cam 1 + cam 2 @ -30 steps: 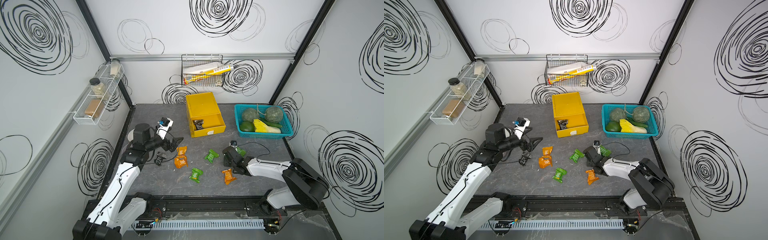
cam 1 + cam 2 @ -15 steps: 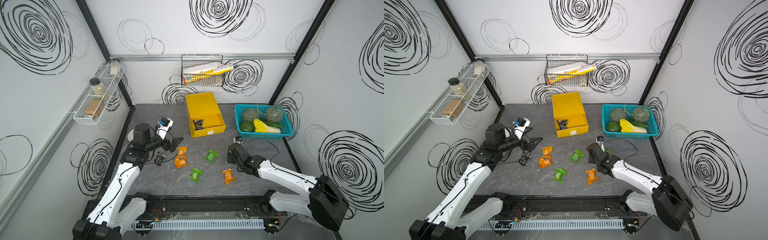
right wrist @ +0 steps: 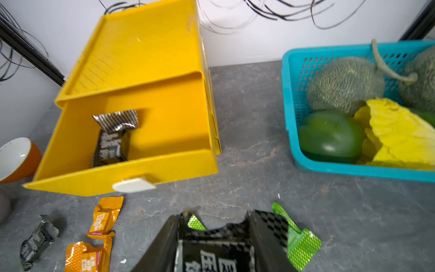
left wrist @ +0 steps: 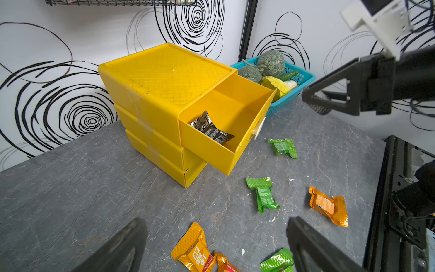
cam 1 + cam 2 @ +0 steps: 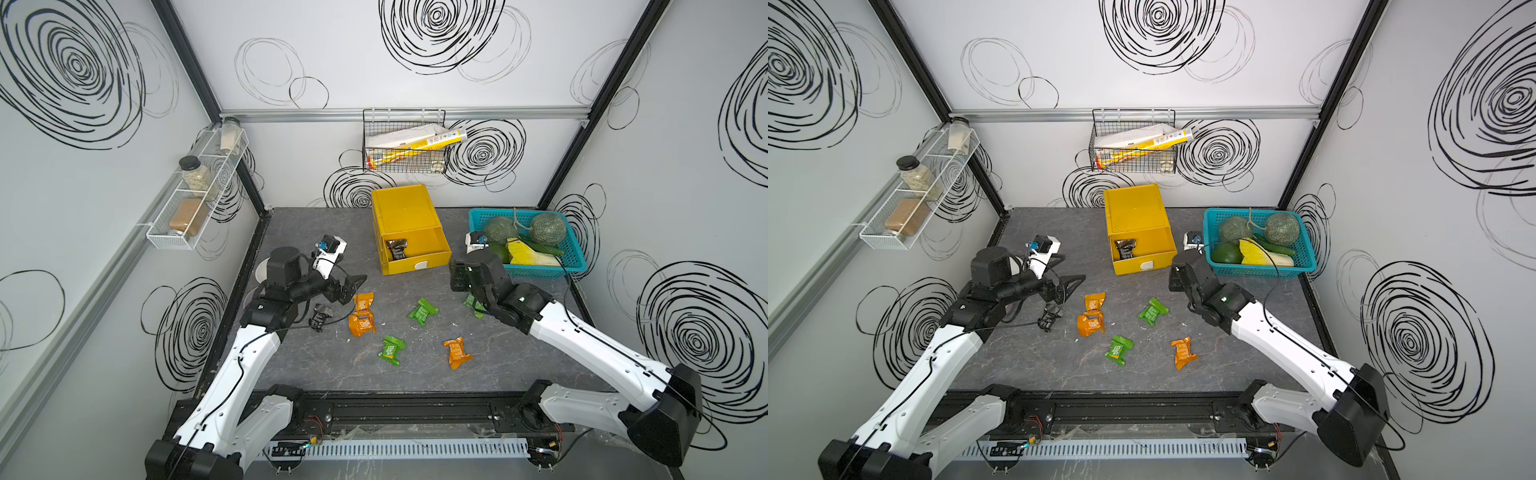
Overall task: Place the cookies into the drawer by color
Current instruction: Place the cookie in the drawer.
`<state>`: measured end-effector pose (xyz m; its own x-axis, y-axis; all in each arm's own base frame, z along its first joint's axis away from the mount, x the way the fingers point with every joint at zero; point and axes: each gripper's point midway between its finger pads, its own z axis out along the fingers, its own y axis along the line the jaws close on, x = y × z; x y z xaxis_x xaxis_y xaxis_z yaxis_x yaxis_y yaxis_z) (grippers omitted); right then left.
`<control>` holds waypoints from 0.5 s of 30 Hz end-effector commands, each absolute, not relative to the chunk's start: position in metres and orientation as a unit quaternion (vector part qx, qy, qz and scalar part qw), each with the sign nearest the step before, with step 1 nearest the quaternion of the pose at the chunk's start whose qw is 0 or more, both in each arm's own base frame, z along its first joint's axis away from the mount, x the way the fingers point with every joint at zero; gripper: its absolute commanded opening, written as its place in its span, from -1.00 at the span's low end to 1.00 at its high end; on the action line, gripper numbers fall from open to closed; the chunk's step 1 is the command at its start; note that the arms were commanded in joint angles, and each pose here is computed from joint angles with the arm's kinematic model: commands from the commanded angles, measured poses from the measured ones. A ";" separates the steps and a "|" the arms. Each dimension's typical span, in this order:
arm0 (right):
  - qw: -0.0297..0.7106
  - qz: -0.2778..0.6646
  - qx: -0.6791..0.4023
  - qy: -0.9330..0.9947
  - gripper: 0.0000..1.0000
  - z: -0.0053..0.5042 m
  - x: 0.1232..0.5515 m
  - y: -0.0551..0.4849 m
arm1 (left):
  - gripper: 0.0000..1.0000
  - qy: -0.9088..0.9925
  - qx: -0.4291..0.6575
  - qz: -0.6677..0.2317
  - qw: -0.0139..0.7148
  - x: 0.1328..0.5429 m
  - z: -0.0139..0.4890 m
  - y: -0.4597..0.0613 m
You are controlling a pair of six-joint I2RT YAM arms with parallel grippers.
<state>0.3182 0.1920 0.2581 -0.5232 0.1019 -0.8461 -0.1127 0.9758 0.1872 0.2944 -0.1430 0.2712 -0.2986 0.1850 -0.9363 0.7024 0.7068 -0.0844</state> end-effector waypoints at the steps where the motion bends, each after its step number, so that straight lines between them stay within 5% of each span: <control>1: 0.501 0.099 -0.039 0.859 -0.20 0.278 0.330 0.203 | 0.98 0.749 0.298 -0.243 0.540 0.296 0.283 -0.143; 15: 0.507 0.083 -0.103 0.852 -0.20 0.292 0.396 0.270 | 0.98 0.745 0.301 -0.243 0.543 0.293 0.286 -0.143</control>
<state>0.3870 0.2633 0.2857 -0.4864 -0.0563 -0.8719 -0.2349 0.9696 0.0684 0.2936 -0.1425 0.2733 -0.2921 0.1836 -0.9386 0.7022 0.7075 -0.0801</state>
